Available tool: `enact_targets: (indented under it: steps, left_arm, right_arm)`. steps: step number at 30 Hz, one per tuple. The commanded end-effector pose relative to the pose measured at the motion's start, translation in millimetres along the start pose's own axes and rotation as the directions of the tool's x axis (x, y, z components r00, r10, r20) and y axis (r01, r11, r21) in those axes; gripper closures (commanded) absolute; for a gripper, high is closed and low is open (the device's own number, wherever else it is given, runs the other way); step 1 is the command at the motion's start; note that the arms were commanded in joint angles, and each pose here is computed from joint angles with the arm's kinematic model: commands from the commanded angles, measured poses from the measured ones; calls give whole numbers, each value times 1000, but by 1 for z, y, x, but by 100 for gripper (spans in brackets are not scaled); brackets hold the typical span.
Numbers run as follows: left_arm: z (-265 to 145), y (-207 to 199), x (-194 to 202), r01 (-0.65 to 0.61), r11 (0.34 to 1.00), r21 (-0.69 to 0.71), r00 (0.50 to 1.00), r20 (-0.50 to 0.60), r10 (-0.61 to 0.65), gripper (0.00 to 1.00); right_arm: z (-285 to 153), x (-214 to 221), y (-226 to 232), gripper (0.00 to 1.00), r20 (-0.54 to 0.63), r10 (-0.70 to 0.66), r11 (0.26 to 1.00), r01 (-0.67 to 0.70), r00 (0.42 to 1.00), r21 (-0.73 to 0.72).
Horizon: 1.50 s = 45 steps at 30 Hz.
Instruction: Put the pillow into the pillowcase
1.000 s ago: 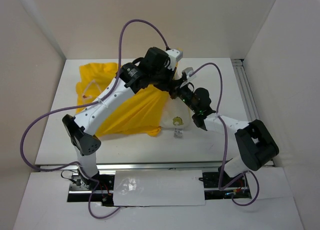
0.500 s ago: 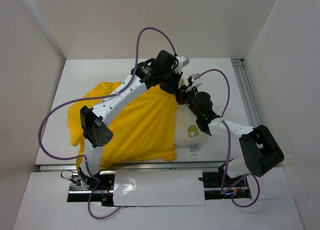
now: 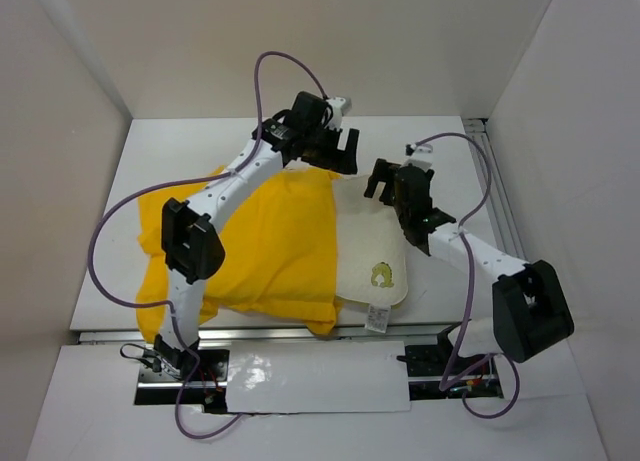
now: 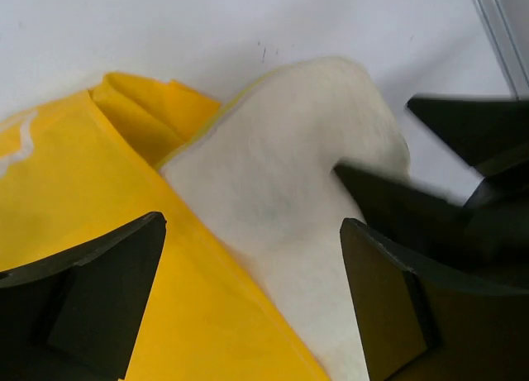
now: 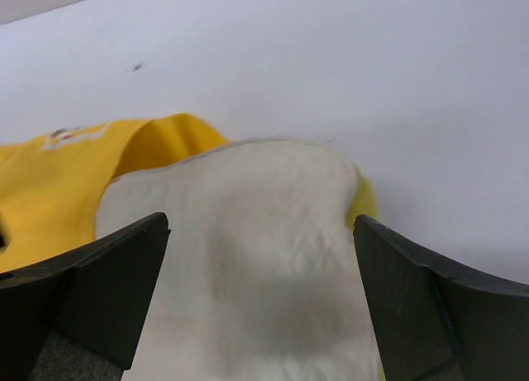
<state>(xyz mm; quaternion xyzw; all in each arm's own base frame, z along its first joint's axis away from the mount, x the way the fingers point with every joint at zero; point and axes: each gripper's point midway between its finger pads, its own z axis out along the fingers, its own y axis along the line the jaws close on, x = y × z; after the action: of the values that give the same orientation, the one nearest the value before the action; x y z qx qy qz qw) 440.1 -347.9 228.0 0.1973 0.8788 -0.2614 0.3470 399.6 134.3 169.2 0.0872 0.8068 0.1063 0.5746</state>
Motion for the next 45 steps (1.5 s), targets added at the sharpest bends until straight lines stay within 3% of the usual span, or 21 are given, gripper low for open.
enact_targets:
  steps: [1,3,6,9,10,12,13,15,17,21,22,23,26,27,30,35,37,40,41,42,45]
  left_arm:
    - [-46,-19,-19,-8,1000,20,994,105,6,0]
    - [-84,-23,-20,17,1000,-2,989,149,-17,0]
    - [-108,4,35,132,983,-128,986,117,-117,0]
    - [-130,27,72,210,948,-237,974,137,-182,0]
    - [-141,39,95,269,917,-295,961,144,-236,0]
    - [-150,54,119,315,881,-353,949,136,-285,0]
    - [-155,62,126,333,864,-378,943,140,-302,0]
    - [-161,75,127,355,842,-406,935,165,-315,0]
    - [-169,75,87,307,882,-358,945,221,-239,0]
    - [-144,69,20,156,941,-300,974,205,-96,0]
    - [-102,81,27,130,941,-313,989,108,-101,0]
    - [-104,71,-14,85,955,-285,987,157,-41,0]
    - [-24,90,5,69,966,-251,996,-33,-80,0]
    - [-24,79,-27,50,978,-203,999,25,-46,0]
    - [24,91,-5,26,980,-198,997,-60,-39,0]
    - [58,99,13,37,985,-167,997,-61,-48,0]
    - [65,101,4,62,982,-177,997,-28,-68,0]
    - [91,95,23,51,992,-112,995,-77,-60,0]
    - [100,92,29,37,995,-97,995,-89,-45,0]
    - [102,94,34,29,995,-99,994,-103,-39,0]
    - [110,92,49,28,995,-98,990,-138,-41,0]
  right_arm:
    - [-7,-32,-41,0,33,69,977,-74,997,198]
    - [-13,-36,-41,0,15,74,981,-76,997,181]
    - [-24,-45,-39,0,17,51,988,-53,999,144]
    - [-27,-52,-15,0,29,-132,991,133,991,-32]
    - [-29,-51,6,0,42,-232,958,236,972,-164]
    - [-29,-55,19,0,61,-289,923,295,955,-247]
    - [-29,-46,38,0,58,-335,869,332,940,-366]
    - [-24,-53,49,0,110,-416,802,421,903,-424]
    - [-16,-31,61,0,98,-510,696,477,854,-537]
    - [-4,-18,76,0,123,-585,565,511,802,-648]
    - [2,-9,71,0,103,-592,562,501,799,-659]
    - [5,-7,73,0,108,-590,556,499,800,-664]
    - [13,7,72,0,58,-594,546,456,802,-703]
    - [14,10,72,0,63,-607,528,461,792,-714]
    - [30,23,62,0,22,-654,528,478,756,-702]
    - [60,62,44,0,-78,-721,543,492,688,-681]
    - [64,74,42,10,-102,-755,518,494,648,-698]
    - [61,94,39,42,-130,-767,527,501,629,-686]
    - [58,88,43,79,-99,-770,520,531,630,-670]
    - [63,77,43,100,-67,-759,537,565,647,-627]
    - [52,68,58,100,10,-740,521,582,672,-625]
